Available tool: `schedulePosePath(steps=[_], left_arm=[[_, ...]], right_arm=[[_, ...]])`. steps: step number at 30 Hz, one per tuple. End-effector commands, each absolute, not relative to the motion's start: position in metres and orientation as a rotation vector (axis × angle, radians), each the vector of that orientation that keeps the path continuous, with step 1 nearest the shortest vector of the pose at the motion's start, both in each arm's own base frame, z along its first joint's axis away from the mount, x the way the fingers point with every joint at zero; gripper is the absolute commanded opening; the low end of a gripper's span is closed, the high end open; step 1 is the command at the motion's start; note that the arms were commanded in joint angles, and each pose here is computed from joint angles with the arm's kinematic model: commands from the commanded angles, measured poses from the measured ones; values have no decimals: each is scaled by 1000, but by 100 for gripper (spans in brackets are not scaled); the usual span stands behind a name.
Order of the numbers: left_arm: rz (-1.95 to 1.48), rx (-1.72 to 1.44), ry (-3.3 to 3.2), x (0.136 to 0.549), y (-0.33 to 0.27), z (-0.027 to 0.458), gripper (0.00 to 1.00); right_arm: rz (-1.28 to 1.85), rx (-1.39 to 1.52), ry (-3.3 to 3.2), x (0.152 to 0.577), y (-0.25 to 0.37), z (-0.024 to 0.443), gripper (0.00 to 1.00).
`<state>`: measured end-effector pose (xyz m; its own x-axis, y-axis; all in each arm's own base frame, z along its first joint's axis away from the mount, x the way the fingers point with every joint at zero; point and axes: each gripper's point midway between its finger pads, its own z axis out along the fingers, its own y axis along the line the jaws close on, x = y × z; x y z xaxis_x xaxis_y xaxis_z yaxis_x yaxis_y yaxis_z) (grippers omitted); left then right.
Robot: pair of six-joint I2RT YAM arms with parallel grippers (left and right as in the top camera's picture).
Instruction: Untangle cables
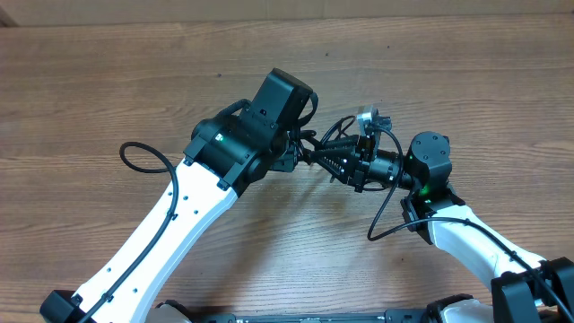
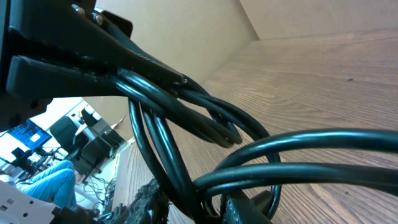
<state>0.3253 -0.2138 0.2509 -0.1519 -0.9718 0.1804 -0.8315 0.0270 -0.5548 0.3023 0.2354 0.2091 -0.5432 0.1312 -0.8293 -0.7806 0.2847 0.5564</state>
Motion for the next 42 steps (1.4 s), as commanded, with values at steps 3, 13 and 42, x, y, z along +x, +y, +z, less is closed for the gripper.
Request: schedulePosePath(steps=[3,13,42], left_arm=[[-856,-1869,2018,329,-214,260,4],[-855,-1865,2004,331,-212,261,4],[-742,-1662,2143,326,-205,255,4]], right_arm=[[1346,-553,1742,309,234,207,35],[1339,-533,1764,311,233,204,14],[1085,-243,1843,356,204,186,4]])
